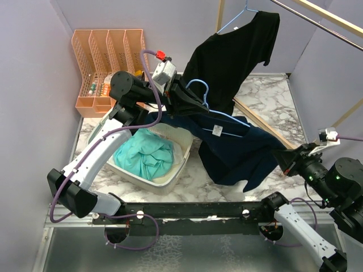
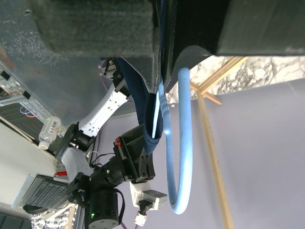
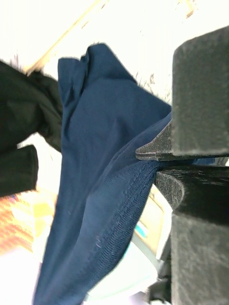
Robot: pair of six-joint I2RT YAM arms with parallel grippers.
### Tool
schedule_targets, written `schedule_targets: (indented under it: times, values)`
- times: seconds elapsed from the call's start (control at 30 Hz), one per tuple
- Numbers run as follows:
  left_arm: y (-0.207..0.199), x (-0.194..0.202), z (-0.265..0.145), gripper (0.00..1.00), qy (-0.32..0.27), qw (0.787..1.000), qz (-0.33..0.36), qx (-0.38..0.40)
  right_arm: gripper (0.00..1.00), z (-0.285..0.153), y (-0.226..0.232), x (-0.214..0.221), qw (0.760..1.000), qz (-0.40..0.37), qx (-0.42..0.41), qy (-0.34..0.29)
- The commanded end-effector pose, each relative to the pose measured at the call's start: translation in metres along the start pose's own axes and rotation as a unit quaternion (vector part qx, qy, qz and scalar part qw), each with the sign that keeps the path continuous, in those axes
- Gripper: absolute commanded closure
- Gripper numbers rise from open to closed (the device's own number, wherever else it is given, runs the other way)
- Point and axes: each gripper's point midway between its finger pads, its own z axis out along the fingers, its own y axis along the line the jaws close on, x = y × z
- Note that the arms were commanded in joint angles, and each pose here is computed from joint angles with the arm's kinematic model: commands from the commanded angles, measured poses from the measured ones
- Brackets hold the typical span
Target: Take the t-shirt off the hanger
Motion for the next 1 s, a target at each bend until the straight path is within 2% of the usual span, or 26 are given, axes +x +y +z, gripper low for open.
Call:
schedule_targets:
  times: [0.0,0.13,0.27,0.5,0.63,0.83,0.97]
  values:
    - [-0.003,-0.010,-0.009,1.00,-0.009,0.999,0.037,-0.024,0.99,-0.021,-0.054,-0.015,0.984,0.058,0.159,-0.063]
    - [0.002,-0.009,-0.016,1.00,-0.008,0.998,0.041,-0.038,0.99,-0.044,-0.082,-0.011,0.963,0.088,0.240,-0.080]
    - [0.002,-0.015,-0.019,1.00,-0.012,0.998,0.051,-0.045,0.99,-0.053,-0.100,0.003,0.949,0.096,0.291,-0.069]
    - [0.001,-0.027,-0.022,1.00,-0.021,0.997,0.066,-0.047,0.99,-0.065,-0.110,0.006,0.937,0.119,0.317,-0.080]
    - [0.007,-0.034,-0.021,1.00,-0.039,0.996,0.065,-0.051,0.99,-0.061,-0.107,0.008,0.941,0.121,0.307,-0.074]
    - [0.021,-0.044,-0.010,1.00,-0.089,0.996,0.003,-0.010,0.99,-0.044,-0.098,0.012,0.953,0.105,0.279,-0.052]
    - [0.035,-0.040,0.004,1.00,-0.083,0.996,-0.019,0.017,0.97,-0.042,-0.089,0.003,0.962,0.093,0.251,-0.060]
